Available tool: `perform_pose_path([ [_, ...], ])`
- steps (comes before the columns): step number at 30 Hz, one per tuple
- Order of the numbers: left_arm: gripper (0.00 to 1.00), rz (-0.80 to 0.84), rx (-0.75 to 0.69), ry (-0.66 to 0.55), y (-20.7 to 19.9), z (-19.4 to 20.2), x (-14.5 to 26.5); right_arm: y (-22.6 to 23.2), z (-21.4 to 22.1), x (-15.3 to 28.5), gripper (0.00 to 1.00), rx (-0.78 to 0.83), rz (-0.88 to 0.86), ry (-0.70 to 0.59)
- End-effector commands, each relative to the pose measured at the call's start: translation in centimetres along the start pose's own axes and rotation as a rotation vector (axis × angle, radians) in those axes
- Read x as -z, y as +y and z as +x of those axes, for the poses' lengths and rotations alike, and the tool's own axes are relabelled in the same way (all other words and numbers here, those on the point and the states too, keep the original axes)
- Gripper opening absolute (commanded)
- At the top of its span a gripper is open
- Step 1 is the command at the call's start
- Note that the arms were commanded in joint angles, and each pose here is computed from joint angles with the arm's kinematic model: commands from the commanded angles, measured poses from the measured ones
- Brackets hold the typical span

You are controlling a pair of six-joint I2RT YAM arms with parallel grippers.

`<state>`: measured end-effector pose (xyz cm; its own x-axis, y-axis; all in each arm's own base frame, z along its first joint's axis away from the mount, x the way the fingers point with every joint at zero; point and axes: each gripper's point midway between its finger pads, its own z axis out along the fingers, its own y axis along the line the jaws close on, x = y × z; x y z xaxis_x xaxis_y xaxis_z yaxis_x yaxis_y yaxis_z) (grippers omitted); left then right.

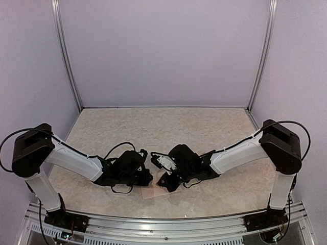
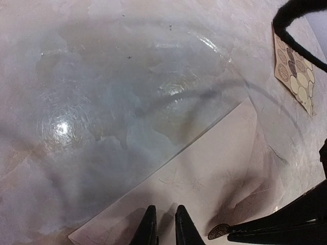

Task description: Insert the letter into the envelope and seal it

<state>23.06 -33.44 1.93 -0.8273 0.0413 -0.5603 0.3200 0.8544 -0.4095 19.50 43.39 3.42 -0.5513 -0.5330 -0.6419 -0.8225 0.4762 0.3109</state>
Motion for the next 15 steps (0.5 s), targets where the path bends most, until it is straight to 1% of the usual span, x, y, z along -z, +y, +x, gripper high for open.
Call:
perform_pose_path([
  [1,0.12,-0.062,-0.018,0.094,1.9,3.1,-0.6,0.9,0.3,-0.6,0.0,0.014,-0.023,0.016],
  [15,0.11,-0.063,-0.02,0.102,2.0,3.4,-0.8,0.9,1.8,-1.5,0.0,0.003,-0.041,0.058],
])
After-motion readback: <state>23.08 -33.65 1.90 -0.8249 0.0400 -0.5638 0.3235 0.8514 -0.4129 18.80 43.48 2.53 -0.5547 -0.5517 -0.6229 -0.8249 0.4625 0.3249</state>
